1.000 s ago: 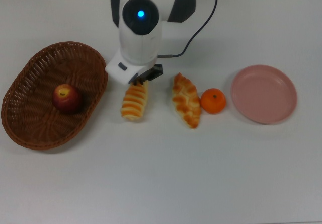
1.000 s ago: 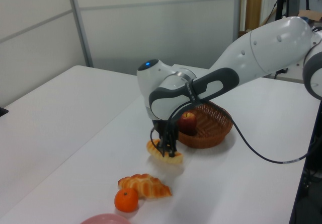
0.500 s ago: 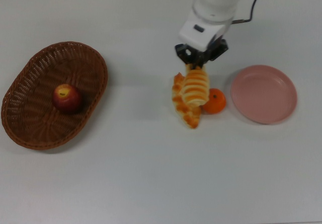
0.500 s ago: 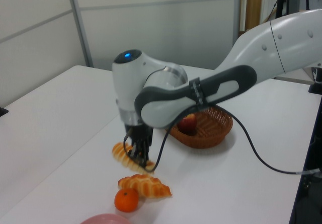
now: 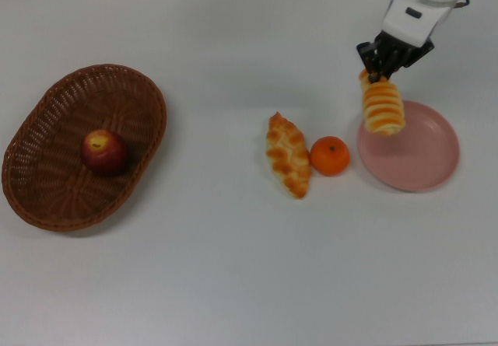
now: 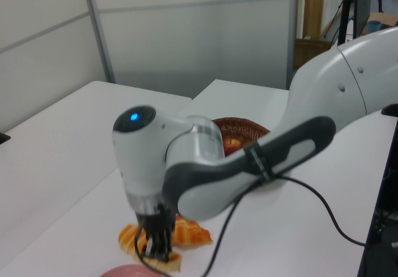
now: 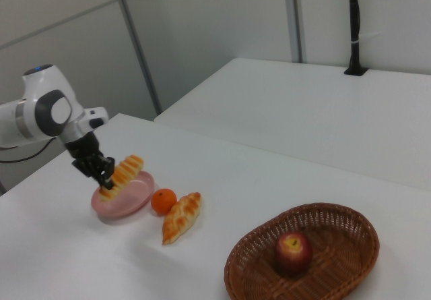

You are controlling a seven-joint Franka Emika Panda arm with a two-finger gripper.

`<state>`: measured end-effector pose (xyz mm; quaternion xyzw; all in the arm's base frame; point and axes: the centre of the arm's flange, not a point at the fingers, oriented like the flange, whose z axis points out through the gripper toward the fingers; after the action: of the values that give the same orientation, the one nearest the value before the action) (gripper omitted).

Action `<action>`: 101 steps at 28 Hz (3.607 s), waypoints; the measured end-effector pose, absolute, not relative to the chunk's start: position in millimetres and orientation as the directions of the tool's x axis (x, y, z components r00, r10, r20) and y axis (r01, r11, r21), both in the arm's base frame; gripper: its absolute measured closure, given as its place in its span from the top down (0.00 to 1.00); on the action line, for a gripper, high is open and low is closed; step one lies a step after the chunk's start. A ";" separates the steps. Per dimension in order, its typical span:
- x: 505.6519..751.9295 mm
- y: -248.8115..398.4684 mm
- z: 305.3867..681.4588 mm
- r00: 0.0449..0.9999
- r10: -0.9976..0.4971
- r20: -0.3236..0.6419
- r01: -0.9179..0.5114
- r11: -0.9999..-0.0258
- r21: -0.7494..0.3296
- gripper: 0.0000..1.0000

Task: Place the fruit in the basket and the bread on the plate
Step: 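Carry the striped roll onto the pink plate and release, then move the gripper to the mandarin orange and grasp it, then carry the mandarin over the basket and release it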

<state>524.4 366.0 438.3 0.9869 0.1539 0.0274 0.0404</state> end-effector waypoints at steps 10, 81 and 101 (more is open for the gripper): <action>499.5 409.5 400.0 0.937 0.349 -0.005 0.348 -0.930 0.117 0.19; 625.4 287.2 334.4 0.979 0.197 0.051 0.191 -0.976 0.106 1.00; 643.1 275.0 350.2 0.980 0.175 0.096 0.166 -0.982 0.095 0.77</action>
<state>643.1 275.0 350.2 0.9940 0.0858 0.0520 0.0434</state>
